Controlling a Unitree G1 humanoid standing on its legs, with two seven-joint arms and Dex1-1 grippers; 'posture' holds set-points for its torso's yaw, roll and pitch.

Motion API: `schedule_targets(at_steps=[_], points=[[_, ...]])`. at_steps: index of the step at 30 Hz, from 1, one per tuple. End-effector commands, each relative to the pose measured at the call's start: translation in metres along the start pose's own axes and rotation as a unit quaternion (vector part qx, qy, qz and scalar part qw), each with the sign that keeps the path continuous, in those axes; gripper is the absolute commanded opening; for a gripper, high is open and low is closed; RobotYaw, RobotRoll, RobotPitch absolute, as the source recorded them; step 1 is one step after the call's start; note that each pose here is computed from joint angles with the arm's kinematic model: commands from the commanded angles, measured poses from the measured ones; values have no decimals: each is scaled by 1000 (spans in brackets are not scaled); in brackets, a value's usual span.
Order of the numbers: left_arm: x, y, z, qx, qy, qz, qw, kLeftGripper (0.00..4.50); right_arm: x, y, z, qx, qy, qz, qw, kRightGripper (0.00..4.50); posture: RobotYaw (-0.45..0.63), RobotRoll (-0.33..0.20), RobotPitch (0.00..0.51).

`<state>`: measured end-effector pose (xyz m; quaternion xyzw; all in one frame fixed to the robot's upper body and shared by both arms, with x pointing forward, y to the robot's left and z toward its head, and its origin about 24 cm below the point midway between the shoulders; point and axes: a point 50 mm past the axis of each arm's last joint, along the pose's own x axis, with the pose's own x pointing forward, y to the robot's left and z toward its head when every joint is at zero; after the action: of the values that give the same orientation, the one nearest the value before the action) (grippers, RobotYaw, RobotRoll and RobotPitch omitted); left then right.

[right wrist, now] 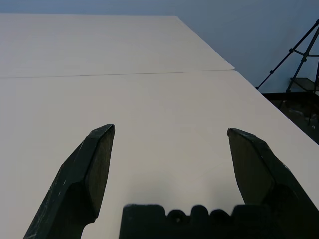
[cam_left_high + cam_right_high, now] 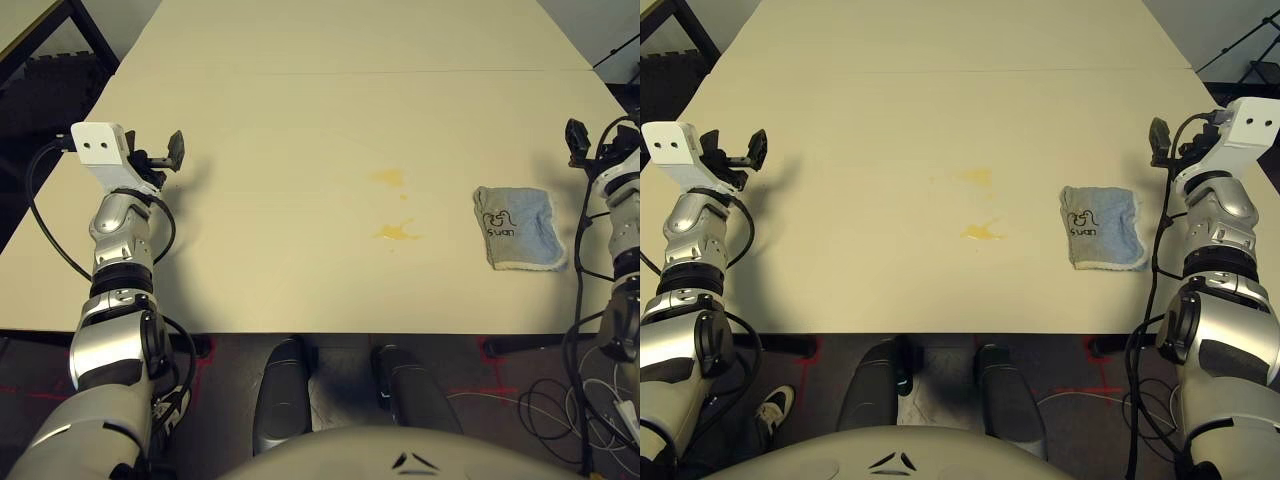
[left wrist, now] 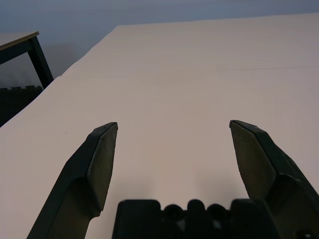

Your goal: Wipe the water off the table with a rag.

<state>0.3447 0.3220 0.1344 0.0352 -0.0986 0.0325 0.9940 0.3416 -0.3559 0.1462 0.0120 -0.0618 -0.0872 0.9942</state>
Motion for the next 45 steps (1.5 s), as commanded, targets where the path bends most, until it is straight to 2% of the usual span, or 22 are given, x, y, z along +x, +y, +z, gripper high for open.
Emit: schedule_targets(at_steps=[1, 12, 20, 30, 36, 45], points=[[-1, -2, -3, -6, 5, -1, 1000, 4500, 1, -1, 1, -2, -2, -2, 1000, 4473, 90, 0, 184], [6, -16, -4, -14, 5, -32, 999, 4500, -6, -10, -2, -6, 2, -12, 1000, 4473, 74, 0, 187], [10, -28, 0, -28, -4, -63, 998, 4500, -8, -7, -7, -7, 9, -9, 1000, 4473, 61, 0, 195], [12, -50, 12, -77, -7, -211, 974, 4500, -9, -9, -6, -10, 9, -7, 1000, 4473, 26, 0, 198], [-1, -71, 23, -104, -9, -360, 927, 4500, -11, -12, -6, -13, 12, -9, 1000, 4473, 22, 0, 196], [-36, -91, 29, -103, 38, -543, 833, 4500, -10, -10, -8, -8, 18, -4, 1000, 4473, 50, 0, 189]])
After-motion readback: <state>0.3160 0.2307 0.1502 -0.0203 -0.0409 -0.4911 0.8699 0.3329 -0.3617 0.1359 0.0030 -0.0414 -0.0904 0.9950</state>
